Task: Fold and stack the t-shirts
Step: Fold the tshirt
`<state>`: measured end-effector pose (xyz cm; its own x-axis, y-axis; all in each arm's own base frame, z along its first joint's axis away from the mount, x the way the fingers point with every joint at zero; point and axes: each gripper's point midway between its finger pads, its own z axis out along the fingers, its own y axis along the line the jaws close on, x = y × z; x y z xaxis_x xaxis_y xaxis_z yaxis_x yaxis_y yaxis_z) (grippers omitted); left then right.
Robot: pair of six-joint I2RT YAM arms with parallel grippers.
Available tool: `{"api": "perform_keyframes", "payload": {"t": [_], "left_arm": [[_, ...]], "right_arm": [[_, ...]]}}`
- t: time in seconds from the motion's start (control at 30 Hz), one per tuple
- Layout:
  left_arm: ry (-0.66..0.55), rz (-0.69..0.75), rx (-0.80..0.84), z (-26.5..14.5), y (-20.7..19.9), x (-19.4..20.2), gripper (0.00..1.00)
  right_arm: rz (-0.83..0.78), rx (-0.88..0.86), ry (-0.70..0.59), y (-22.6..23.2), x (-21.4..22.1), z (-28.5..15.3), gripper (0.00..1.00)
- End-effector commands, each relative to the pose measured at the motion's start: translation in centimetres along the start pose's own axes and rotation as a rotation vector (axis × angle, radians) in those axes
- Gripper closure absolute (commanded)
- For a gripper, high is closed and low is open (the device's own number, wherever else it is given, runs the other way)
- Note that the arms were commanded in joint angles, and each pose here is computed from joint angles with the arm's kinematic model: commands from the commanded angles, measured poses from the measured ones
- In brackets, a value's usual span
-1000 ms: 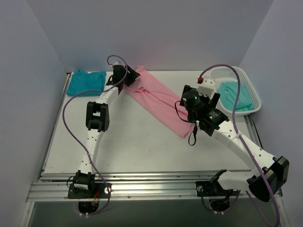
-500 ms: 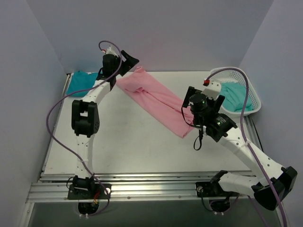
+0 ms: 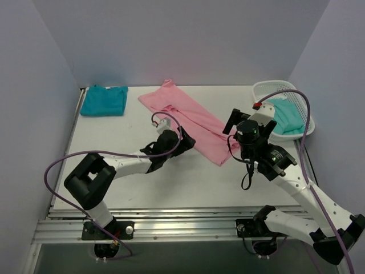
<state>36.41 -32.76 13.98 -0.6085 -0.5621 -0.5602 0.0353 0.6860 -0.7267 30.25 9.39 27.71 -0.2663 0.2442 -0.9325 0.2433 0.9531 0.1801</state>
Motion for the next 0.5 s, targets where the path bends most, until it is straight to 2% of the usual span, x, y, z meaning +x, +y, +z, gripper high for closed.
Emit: {"api": "perform_keyframes", "payload": {"t": [0.0,0.23,0.47], "left_arm": [[-0.137,-0.115,-0.058,-0.2,0.8,0.7,0.06],[-0.074,-0.210,-0.098,1.0,1.2,8.5,0.02],[-0.049,-0.286,-0.092,3.2,-1.0,13.3,0.01]], "right_arm": [[0.022,-0.002,-0.014,-0.7,-0.4,-1.0,0.00],[0.021,0.019,-0.019,-1.8,-0.6,-1.6,0.00],[0.021,0.036,-0.030,-2.6,-0.9,-2.1,0.00]]}}
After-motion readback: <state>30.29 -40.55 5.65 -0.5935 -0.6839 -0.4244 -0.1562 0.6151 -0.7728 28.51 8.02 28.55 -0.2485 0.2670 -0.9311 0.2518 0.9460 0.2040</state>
